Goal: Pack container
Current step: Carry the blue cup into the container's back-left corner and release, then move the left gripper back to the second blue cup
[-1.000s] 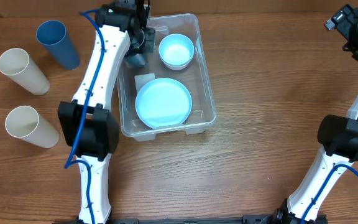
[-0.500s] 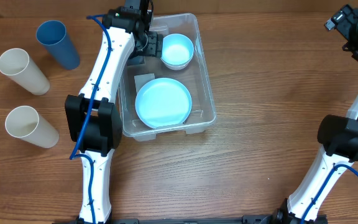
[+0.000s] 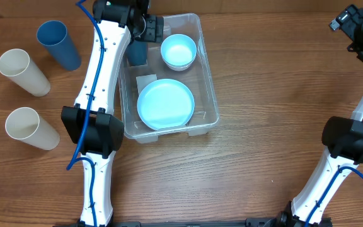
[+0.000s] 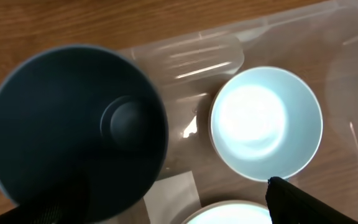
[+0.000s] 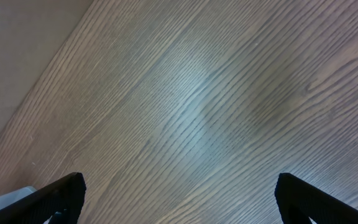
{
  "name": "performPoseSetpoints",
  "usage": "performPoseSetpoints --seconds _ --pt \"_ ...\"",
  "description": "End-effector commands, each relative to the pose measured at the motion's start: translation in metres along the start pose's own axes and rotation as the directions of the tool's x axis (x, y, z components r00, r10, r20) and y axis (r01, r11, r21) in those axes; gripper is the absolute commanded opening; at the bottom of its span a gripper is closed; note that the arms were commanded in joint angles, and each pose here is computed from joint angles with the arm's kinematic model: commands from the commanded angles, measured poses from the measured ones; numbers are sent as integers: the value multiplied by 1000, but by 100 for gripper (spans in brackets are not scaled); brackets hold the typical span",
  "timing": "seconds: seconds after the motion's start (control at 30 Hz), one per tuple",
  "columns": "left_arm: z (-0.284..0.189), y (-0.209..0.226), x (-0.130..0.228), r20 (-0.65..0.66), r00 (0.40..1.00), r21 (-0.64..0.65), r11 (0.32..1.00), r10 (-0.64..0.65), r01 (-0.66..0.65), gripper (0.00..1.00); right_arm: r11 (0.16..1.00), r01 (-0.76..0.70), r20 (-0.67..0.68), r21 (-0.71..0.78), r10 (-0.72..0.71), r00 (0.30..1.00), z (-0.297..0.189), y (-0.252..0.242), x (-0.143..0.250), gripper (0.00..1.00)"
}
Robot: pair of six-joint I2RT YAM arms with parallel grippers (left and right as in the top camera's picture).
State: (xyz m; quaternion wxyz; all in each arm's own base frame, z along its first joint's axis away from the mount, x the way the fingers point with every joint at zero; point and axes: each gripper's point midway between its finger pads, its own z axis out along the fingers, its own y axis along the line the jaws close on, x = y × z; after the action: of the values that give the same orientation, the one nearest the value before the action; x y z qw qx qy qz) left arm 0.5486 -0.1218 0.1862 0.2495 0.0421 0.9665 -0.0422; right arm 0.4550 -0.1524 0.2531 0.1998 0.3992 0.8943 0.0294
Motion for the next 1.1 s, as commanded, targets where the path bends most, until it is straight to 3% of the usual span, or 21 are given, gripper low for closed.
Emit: performPoseSetpoints --seconds 0.0,0.13,0.23,0.33,0.37,0.4,0.43,0.47,0.6,0.77,0.9,1.07 --pt "-11 5 -2 9 1000 -9 1000 -9 9 90 999 3 57 -32 -1 998 -25 4 -4 100" --pt "-46 2 -7 47 999 0 1000 -5 5 86 999 3 58 -32 -1 998 -25 4 -5 100" --pt "-116 -14 -12 141 990 36 999 9 -14 78 999 3 58 -32 -1 998 -25 4 -5 100" --pt "-157 -39 10 125 991 85 995 44 -55 54 999 3 58 -32 -1 998 -25 4 -5 100" --pt "-167 -52 28 83 994 98 992 72 -80 31 999 3 58 -32 -1 998 -25 4 -5 100" --pt "-168 -60 40 44 996 104 991 78 -82 18 999 3 58 -32 -1 998 -25 4 -5 100" --pt "-167 -71 61 -29 996 109 990 89 -85 8 999 3 58 -32 -1 998 -25 4 -5 100" --pt "-164 -80 78 -96 990 109 989 107 -96 4 999 3 58 -32 -1 998 -25 4 -5 100" --pt "-135 -124 129 -277 947 142 981 166 -130 4 999 3 58 -32 -1 998 -25 4 -5 100" --pt "-92 -106 174 -452 887 14 995 97 -102 4 999 3 58 -32 -1 998 -25 4 -5 100" --pt "-78 -107 166 -405 914 -35 999 6 -22 4 999 3 58 -32 -1 998 -25 4 -5 100" --pt "-59 -79 172 -349 917 -257 961 -195 107 4 999 3 58 -32 -1 998 -25 4 -5 100"
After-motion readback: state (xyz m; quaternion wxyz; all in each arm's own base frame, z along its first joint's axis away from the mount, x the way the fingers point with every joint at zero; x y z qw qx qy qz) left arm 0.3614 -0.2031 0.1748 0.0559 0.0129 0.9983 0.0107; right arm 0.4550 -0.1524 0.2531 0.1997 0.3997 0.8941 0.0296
